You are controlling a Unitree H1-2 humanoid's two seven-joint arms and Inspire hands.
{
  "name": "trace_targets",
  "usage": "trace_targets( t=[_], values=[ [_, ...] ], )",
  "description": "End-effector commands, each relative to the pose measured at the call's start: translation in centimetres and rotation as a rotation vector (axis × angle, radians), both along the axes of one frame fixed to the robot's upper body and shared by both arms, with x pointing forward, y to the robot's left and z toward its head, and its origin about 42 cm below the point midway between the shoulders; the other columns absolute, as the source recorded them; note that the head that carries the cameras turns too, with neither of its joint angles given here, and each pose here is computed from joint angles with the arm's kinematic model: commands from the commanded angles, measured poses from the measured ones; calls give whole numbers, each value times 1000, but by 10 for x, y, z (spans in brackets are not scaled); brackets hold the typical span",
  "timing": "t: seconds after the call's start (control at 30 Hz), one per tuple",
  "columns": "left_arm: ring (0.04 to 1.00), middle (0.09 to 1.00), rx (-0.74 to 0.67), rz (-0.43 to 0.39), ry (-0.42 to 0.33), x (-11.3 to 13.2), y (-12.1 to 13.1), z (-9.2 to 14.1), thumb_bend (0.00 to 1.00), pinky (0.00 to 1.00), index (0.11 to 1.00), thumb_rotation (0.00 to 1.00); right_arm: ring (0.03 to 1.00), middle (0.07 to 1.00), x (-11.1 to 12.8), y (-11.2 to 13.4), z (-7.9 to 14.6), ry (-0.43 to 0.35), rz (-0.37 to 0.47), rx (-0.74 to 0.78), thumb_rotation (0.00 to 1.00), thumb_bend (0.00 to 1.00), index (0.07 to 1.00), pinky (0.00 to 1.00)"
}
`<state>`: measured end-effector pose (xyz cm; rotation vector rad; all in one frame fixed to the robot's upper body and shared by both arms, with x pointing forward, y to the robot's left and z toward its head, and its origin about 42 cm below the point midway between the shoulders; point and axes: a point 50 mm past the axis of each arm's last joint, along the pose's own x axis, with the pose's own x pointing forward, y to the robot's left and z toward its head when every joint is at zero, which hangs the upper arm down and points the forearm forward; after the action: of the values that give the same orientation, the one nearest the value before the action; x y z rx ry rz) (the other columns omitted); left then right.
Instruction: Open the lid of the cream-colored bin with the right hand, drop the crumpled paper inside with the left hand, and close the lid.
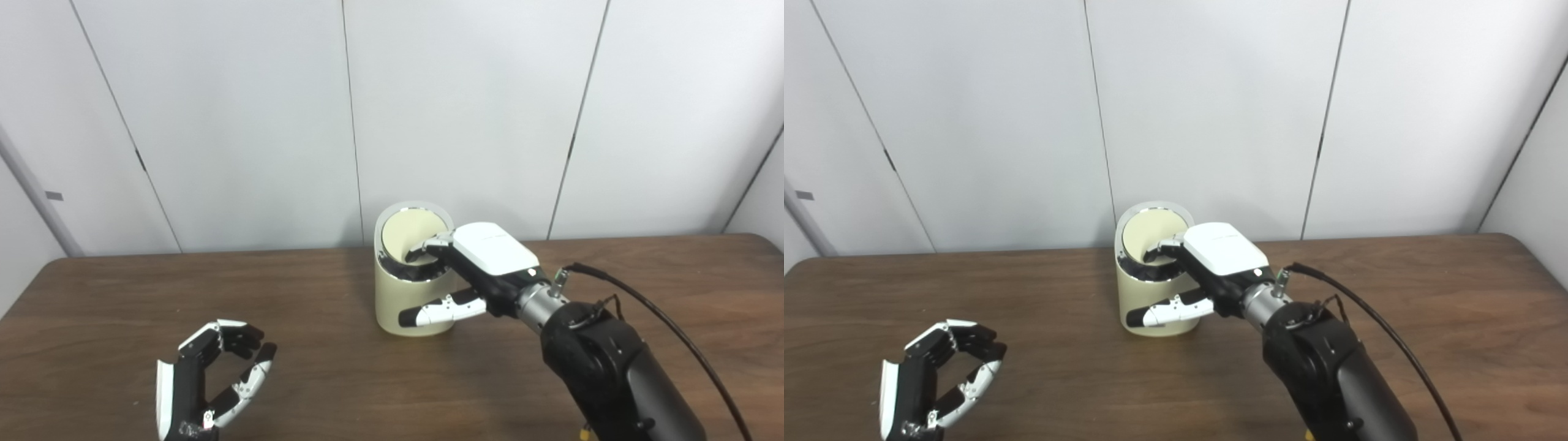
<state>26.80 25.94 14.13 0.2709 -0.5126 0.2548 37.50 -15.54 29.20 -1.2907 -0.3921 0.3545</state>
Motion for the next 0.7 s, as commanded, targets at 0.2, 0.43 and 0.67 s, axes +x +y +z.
trace_targets(
  t=[0.2, 0.43, 0.67],
  values=[
    [492, 528, 31, 1, -47, 9, 0, 9, 484, 416, 485, 64, 873, 812, -14, -10, 50, -139, -16, 43, 913, 883, 797, 899],
    [494, 527, 25, -3, -44, 9, 0, 7, 484, 420, 484, 64, 865, 821, -30, -21, 54, -163, -27, 82, 929, 871, 809, 858],
    [497, 534, 25, -5, -41, 9, 1, 7, 483, 417, 485, 63, 839, 860, -49, -36, 37, -213, -53, 238, 923, 549, 840, 740]
  ],
)
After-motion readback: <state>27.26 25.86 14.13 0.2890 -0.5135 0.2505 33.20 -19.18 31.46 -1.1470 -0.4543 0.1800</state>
